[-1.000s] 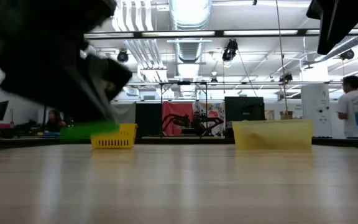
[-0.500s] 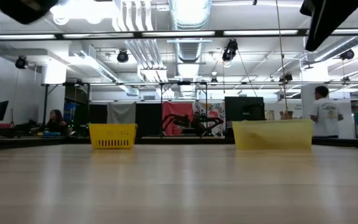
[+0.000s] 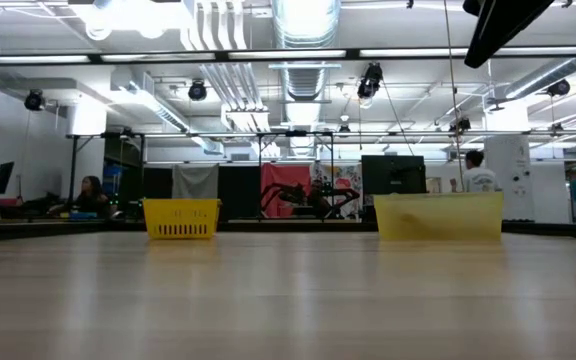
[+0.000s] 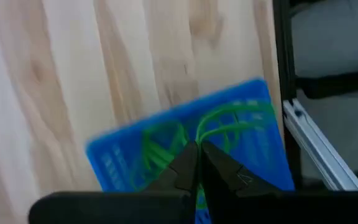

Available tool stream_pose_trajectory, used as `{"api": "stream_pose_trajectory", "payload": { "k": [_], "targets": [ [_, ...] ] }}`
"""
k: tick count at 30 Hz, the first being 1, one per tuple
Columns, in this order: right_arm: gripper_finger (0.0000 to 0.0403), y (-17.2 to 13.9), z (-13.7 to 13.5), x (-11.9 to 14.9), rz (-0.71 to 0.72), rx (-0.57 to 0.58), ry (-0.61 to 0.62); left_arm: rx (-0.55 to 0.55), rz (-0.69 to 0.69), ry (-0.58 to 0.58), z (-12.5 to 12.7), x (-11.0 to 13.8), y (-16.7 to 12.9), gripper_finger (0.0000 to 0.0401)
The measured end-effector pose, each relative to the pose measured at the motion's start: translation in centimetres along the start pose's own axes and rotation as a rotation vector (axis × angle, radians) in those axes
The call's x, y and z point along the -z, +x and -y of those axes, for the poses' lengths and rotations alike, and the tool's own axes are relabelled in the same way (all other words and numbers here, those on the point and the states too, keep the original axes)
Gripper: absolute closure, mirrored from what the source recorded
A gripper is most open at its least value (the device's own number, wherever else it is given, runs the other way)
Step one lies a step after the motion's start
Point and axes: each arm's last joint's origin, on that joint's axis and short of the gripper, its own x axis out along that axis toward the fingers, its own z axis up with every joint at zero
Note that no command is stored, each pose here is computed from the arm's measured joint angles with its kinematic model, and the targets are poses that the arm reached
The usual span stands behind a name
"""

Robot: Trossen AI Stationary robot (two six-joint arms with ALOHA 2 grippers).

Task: Sort rubber bands into baskets
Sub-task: Put the green rubber band into the left blue bin, then return to Home Position

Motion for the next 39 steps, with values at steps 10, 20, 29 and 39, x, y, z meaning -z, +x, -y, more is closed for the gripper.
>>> {"api": "stream_pose_trajectory", "payload": {
  "k": [10,20,29,39],
  "targets": [
    [0.0232,0.0,-0.1,-0.1,0.008,-0.007,0.008,-0.041,-0.134,-0.193,-0.8,2.7,2.3,0.0399],
    [0.0232,0.0,-0.1,-0.1,0.007,-0.006,0.003,-0.060,-0.174,-0.240,-1.1,3.0,3.0,0.0347],
    [0.0230,0.0,-0.2,-0.3,0.045,0.000,-0.052,-0.050,-0.166,-0.252,-0.7,2.7,2.4,0.0279],
    [0.0228,1.2,-0.4,-3.5,0.415,0.066,-0.331,-0.582,0.764,0.282,1.1,-3.9,-2.8,0.0286]
  ]
}}
